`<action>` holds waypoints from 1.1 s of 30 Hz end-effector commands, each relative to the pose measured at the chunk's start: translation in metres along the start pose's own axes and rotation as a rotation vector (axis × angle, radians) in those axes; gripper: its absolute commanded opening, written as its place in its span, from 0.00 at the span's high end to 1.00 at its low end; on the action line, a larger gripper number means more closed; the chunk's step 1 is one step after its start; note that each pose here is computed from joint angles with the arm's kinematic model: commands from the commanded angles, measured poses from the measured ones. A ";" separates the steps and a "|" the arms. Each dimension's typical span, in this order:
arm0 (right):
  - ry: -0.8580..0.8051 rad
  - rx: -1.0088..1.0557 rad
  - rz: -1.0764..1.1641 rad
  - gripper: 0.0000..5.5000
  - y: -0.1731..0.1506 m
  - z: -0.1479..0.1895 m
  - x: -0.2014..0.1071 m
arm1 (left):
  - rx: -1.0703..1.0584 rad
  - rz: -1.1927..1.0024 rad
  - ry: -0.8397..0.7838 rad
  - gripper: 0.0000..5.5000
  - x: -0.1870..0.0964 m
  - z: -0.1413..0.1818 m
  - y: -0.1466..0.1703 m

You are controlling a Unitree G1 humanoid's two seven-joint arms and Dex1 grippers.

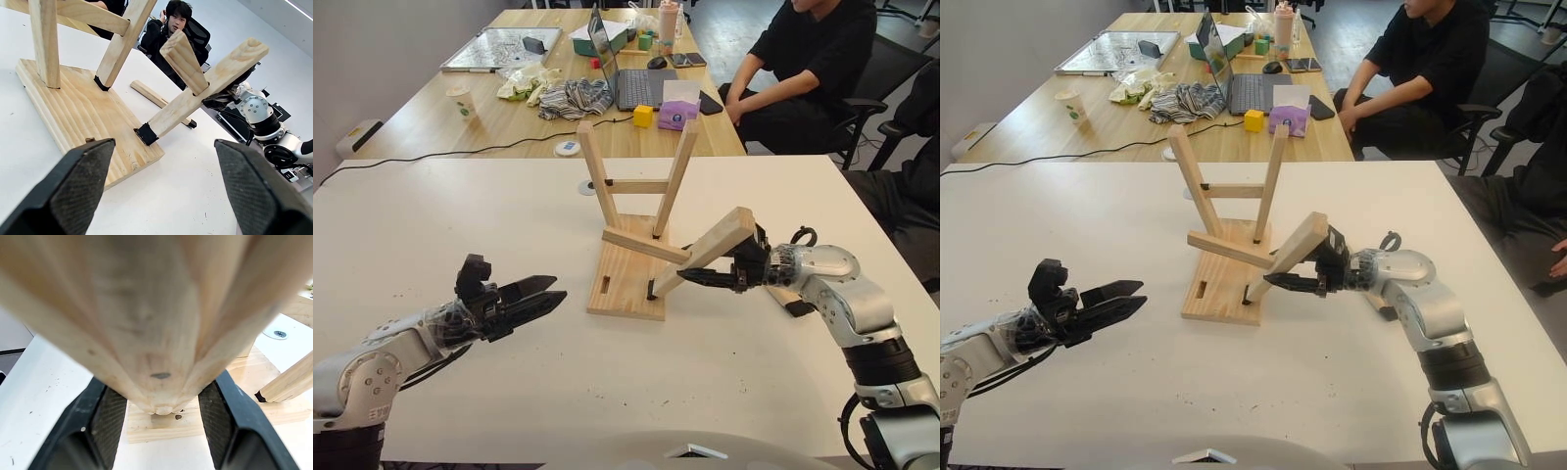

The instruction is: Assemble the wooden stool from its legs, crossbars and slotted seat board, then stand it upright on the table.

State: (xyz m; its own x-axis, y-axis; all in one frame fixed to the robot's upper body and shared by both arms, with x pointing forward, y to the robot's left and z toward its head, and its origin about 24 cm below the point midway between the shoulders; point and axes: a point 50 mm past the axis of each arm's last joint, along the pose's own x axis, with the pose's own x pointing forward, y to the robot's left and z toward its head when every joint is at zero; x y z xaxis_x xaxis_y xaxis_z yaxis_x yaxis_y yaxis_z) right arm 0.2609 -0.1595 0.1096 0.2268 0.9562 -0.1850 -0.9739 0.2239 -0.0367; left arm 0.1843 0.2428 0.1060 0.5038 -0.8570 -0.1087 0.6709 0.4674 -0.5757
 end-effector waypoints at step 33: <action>0.377 0.062 -0.101 0.44 -0.028 -0.008 -0.012 | 0.010 0.015 -0.028 0.32 0.002 -0.002 -0.003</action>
State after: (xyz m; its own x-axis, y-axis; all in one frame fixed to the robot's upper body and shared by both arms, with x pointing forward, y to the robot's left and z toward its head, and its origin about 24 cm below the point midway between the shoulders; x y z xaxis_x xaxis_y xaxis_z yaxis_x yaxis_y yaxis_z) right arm 0.2701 -0.1793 0.0629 0.2445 0.7835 -0.5712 -0.9208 0.3722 0.1165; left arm 0.1817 0.2378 0.1029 0.5174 -0.8511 -0.0886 0.6655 0.4653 -0.5836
